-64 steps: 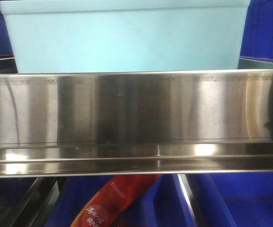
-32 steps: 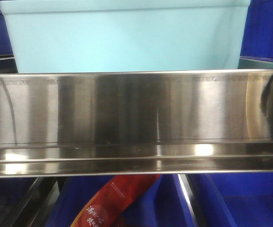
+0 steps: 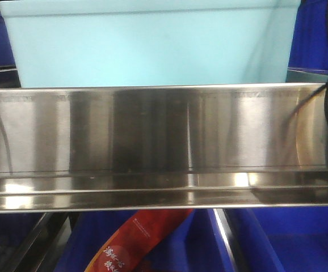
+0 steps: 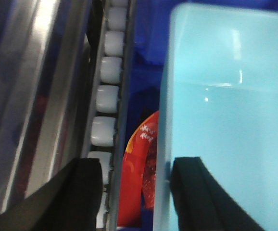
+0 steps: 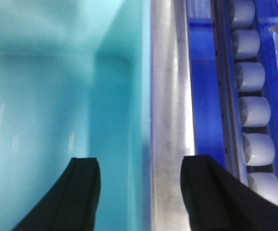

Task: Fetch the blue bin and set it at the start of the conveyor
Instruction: 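Lower both grippers onto opposite side walls of the light-blue bin, then close both grippers on the bin walls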

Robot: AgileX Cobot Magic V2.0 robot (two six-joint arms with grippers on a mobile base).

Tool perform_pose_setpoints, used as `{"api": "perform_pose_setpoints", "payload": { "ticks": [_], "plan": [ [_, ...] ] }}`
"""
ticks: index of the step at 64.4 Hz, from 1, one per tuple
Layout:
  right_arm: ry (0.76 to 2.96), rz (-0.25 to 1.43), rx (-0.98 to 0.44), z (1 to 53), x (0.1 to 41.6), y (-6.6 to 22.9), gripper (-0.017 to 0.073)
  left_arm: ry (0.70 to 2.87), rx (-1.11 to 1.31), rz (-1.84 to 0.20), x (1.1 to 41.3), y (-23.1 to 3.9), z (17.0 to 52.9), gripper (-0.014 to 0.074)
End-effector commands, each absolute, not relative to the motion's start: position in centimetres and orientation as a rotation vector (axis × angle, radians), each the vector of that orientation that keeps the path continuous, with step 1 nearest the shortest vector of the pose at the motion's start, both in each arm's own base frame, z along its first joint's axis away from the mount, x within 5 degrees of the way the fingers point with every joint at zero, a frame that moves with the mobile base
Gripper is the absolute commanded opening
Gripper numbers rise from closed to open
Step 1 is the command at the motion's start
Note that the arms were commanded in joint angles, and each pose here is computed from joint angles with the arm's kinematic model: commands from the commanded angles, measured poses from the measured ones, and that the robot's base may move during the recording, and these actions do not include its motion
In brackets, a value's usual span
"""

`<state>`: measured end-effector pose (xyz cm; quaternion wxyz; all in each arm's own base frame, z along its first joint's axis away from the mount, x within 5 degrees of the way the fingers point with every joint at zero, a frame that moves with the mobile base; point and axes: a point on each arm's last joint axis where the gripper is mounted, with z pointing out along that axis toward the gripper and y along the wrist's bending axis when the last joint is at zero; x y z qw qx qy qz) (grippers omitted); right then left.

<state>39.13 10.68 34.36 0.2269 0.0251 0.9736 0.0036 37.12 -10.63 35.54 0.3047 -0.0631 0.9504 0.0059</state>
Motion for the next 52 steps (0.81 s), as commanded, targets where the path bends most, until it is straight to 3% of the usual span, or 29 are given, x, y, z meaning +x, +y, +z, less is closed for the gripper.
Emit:
{"api": "perform_pose_setpoints", "payload": {
  "ticks": [1,52],
  "plan": [
    [2.666,0.006,0.081,34.4,39.6,10.2,0.0276,2.522,-0.15,0.01,37.4,-10.9,35.3,0.0256],
    [2.642,0.054,0.094,33.5,40.6,10.3,0.0276,2.579,-0.081,0.008,38.7,-11.7,32.9,0.0256]
  ]
}}
